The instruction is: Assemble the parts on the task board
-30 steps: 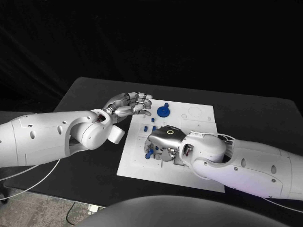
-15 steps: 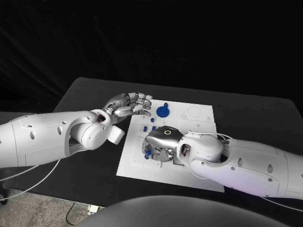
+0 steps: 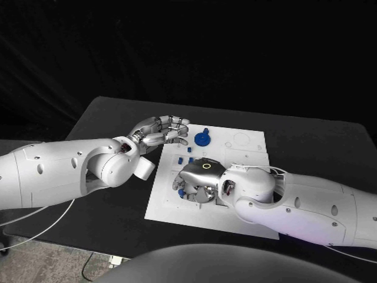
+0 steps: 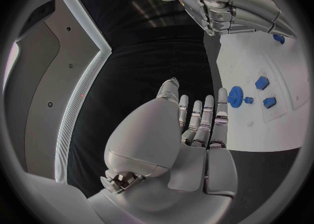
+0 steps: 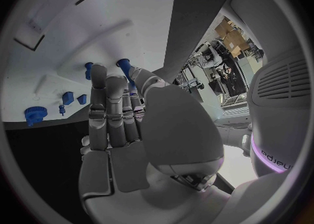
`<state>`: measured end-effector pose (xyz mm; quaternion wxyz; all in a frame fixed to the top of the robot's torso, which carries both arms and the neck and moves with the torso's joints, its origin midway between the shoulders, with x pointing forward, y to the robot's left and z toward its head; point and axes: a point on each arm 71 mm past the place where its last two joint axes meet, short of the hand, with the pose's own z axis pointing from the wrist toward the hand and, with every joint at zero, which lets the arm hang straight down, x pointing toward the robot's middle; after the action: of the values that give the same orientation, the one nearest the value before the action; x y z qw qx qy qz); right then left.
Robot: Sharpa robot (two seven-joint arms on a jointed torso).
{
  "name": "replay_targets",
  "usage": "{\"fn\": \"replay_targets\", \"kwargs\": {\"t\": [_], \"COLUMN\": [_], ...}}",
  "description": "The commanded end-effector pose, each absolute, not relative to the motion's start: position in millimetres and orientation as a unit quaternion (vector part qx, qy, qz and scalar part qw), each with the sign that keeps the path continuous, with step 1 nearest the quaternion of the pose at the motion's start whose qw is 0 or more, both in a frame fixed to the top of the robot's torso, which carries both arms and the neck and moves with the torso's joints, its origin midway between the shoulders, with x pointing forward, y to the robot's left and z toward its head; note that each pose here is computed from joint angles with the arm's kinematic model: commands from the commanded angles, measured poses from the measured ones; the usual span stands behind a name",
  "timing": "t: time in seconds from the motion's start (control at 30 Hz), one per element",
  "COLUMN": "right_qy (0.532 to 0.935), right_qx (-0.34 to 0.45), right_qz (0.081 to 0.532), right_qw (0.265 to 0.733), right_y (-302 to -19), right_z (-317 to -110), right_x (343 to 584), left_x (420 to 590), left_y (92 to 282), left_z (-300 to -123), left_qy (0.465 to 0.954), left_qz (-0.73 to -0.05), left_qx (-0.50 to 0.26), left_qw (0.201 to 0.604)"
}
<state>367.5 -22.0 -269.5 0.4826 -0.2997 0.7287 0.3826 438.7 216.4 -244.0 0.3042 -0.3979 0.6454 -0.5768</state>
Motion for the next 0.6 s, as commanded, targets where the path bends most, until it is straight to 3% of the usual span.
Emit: {"fn": "replay_targets", "kwargs": {"t": [0.03,0.37,0.6], "right_qy": [0.735,0.73,0.722], "right_qx": [-0.302,-0.272,-0.211], "right_qz": [0.38,0.388,0.395], "right_qw": [0.474,0.493,0.528], "right_y": [-22.9,-38.0,-78.1], "right_z": [-271.1,-258.4,-216.1], "right_x": [367.0,371.0,388.9], "left_x": [438.0,437.9,438.8], "left_y": [214.0,214.7,217.0], "left_z": [-243.4,-243.0,-242.6], "left_qy": [0.645,0.644,0.64], "left_qz": [-0.584,-0.584,-0.584], "left_qx": [-0.393,-0.393,-0.394], "left_qw": [0.297,0.3,0.306]}}
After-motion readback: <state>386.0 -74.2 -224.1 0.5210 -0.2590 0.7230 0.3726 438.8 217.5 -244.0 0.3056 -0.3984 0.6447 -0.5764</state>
